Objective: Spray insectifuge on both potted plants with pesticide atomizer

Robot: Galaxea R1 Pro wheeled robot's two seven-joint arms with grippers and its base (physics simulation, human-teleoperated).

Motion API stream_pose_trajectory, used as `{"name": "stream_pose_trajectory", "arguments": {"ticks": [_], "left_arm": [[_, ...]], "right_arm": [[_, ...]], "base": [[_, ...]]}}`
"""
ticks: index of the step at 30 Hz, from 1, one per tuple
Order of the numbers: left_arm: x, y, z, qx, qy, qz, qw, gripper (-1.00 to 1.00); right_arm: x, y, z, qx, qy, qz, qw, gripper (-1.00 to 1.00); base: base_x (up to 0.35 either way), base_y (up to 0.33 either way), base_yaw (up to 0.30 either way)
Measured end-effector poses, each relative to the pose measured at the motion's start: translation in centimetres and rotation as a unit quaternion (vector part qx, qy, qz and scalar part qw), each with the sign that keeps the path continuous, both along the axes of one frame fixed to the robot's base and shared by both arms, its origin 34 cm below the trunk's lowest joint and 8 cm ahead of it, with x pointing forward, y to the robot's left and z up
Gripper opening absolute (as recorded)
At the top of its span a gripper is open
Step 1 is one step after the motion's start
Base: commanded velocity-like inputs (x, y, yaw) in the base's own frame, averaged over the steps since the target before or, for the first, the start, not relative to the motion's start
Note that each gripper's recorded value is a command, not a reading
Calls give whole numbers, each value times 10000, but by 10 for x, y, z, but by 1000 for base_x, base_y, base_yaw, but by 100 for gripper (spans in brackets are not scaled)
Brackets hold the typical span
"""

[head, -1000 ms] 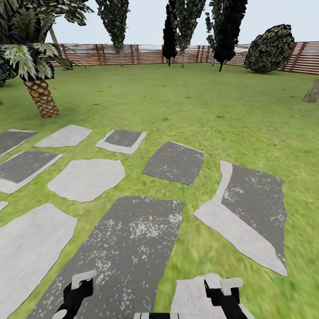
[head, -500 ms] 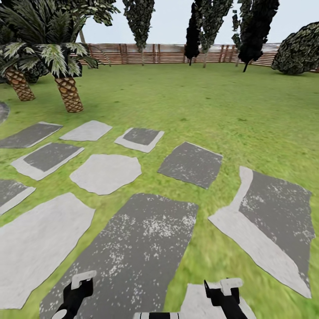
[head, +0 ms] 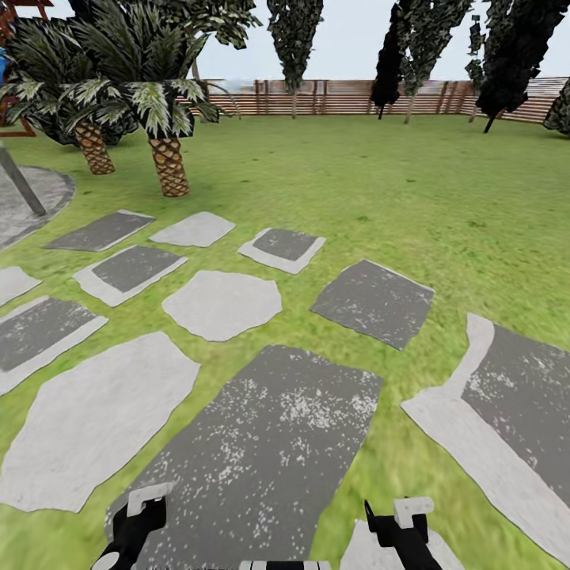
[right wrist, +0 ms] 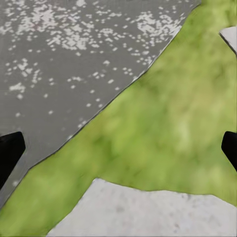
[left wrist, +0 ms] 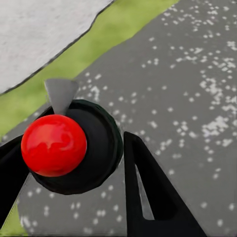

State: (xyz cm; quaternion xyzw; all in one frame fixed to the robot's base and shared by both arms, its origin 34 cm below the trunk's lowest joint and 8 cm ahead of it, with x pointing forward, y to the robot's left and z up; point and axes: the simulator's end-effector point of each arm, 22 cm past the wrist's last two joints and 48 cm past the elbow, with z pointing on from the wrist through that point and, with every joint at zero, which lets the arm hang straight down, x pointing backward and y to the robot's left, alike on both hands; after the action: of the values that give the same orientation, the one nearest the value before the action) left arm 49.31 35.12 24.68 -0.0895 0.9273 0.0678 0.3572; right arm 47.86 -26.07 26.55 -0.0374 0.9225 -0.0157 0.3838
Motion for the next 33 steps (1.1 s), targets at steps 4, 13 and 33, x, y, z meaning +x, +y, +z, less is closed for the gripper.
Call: {"name": "stream_pose_trajectory", "arguments": {"ticks": [4,13,33], "left_arm": [[1,0,1,-4,-14,9,10000,-100],[3,-1,4,-7,-53,5,10000,-100],[10,1,13,-7,-160,25,9999,-100]], "right_arm": [[1,0,1,0,-13,1,10000,100],[3,0,4,-1,-48,2,10000,100],[10,0,13,-1,-165,2,9999,100]], "base": [[0,0,276],[0,0,239],[0,0,184]]}}
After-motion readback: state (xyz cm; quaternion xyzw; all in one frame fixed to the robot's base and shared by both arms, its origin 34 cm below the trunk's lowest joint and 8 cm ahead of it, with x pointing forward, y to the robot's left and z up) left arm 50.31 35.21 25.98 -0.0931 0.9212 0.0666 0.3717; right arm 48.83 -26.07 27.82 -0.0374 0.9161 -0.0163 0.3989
